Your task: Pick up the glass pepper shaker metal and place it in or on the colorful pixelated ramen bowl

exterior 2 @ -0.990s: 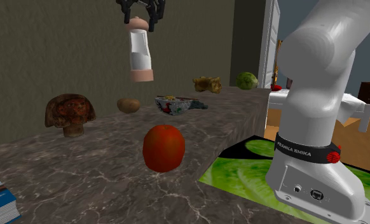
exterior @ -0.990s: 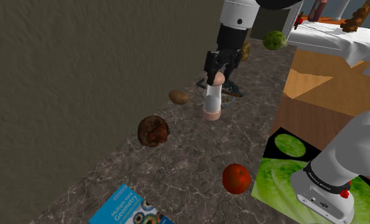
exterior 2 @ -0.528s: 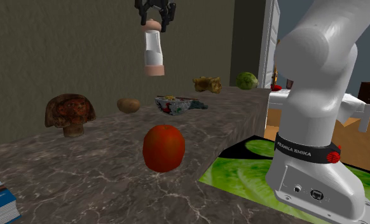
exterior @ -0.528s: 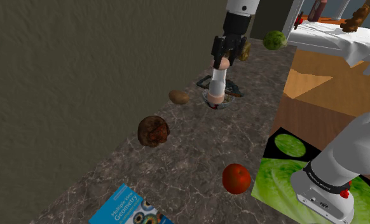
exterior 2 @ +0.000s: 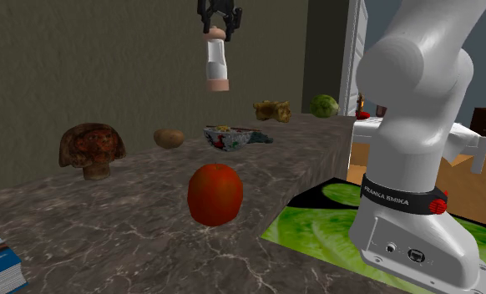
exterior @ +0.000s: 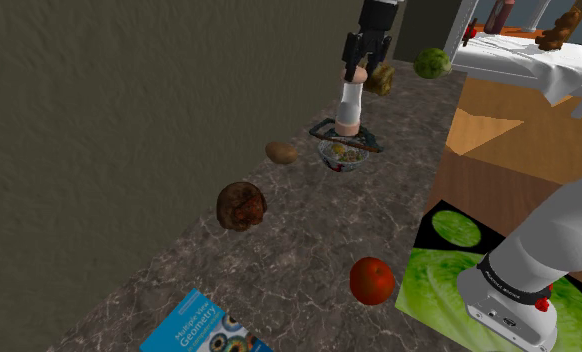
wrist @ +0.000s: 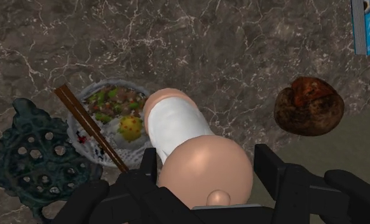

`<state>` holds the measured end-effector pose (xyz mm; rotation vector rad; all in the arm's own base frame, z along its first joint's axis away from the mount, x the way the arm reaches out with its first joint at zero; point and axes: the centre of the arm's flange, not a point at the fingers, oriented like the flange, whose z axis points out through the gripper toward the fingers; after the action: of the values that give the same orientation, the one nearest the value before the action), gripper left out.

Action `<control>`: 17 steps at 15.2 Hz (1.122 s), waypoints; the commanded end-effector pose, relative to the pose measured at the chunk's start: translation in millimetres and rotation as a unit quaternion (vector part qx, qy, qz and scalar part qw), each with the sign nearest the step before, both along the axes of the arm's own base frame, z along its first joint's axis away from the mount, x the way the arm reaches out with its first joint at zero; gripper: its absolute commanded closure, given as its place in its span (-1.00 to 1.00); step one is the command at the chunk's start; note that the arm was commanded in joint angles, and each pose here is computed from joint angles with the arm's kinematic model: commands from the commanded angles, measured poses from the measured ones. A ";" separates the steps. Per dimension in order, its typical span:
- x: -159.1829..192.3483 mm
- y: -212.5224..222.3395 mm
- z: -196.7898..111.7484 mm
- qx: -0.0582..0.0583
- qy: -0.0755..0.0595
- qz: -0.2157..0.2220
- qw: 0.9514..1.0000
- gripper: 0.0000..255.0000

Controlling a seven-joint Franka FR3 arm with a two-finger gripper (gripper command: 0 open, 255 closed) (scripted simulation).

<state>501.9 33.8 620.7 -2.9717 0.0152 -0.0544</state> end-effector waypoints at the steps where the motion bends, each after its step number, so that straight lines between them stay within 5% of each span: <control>1: 15.1 -20.8 3.9 0.000 0.000 0.000 1.000 1.00; 7: 54.8 -83.0 16.4 0.000 0.000 0.000 1.000 1.00; 17: 54.8 -83.0 -36.4 0.000 0.000 0.000 1.000 1.00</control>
<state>556.9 -49.1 589.7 -2.9718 0.0137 -0.0538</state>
